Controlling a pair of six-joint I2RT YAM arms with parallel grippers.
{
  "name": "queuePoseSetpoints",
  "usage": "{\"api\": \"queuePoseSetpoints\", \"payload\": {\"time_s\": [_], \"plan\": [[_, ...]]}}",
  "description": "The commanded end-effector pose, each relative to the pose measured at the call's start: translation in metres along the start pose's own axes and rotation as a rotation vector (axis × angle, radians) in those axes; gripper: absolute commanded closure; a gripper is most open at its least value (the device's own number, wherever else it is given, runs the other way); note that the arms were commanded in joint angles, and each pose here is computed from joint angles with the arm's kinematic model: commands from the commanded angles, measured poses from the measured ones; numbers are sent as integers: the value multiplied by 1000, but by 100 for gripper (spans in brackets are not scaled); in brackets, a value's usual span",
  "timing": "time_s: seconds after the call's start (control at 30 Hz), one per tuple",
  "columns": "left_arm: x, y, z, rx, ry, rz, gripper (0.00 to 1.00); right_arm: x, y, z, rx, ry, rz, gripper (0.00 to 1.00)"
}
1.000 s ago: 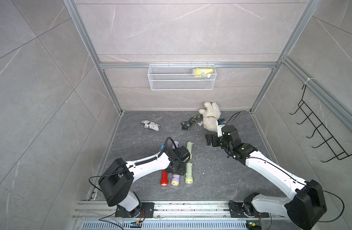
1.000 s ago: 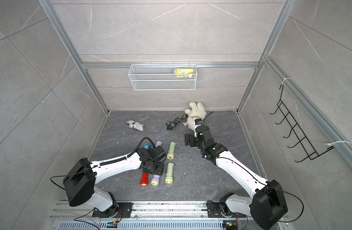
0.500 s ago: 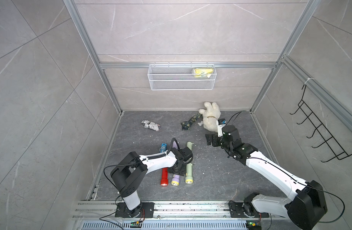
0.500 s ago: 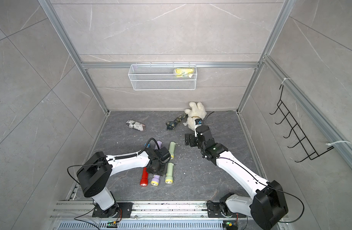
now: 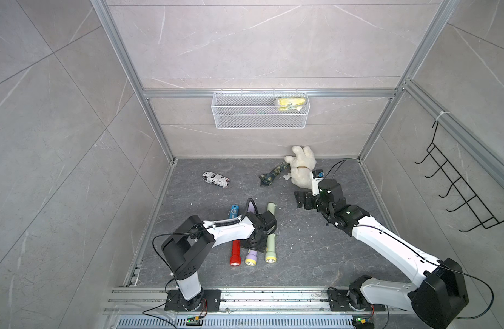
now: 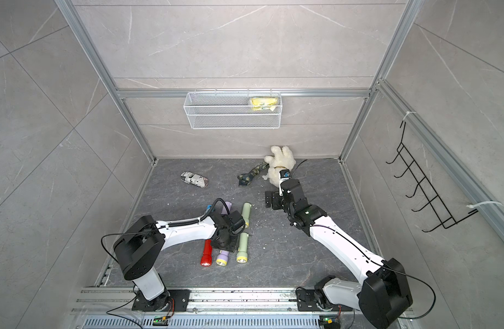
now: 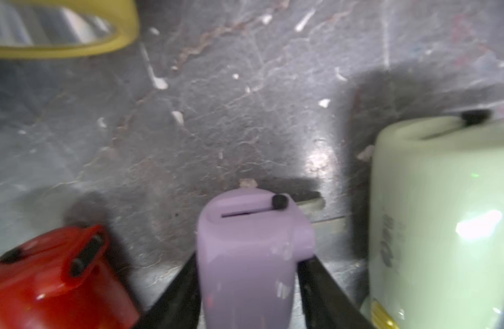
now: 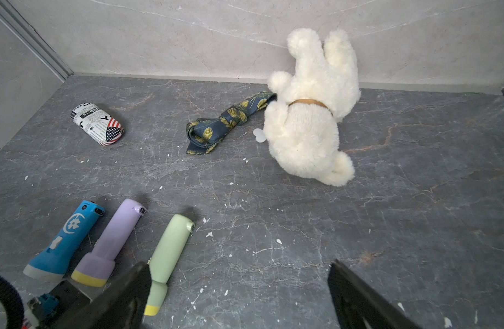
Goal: Close the plug at the bottom of the flashlight
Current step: Pick up the flashlight from the center of the board.
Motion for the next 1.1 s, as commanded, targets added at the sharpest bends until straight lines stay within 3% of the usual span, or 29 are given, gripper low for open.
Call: {"api": "queuePoseSetpoints", "payload": {"time_s": [0.0, 0.2, 0.4, 0.5, 0.67, 0.8, 0.97, 1.07], "plan": [[9, -10, -17, 64, -27, 48, 58, -2, 0, 0, -6, 14, -4, 0], [7, -3, -9, 56, -59, 61, 79, -3, 0, 0, -4, 15, -8, 0], [5, 38, 12, -37, -122, 80, 100, -2, -2, 5, -3, 14, -8, 0], [6, 67, 28, -138, -161, 83, 100, 0, -1, 8, -10, 9, 1, 0], [0, 118, 58, -377, -218, 44, 100, 2, 3, 14, -9, 10, 9, 0], [0, 156, 78, -661, -278, 15, 100, 3, 11, 21, -11, 12, 10, 0], [8, 196, 96, -995, -255, -39, 100, 10, 20, 28, -8, 18, 56, 1], [13, 217, 106, -1102, -238, -144, 100, 12, 23, 31, -9, 16, 70, 0]]}}
Point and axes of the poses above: each gripper's point midway between its finger pads, its own y axis back along the fingers, its own x axis along the line the jaws close on, z = x × y, the point moved 3 cm from there along y, back along the fingers, and after that the axes turned 1 degree about -y, right-handed, at the moved point
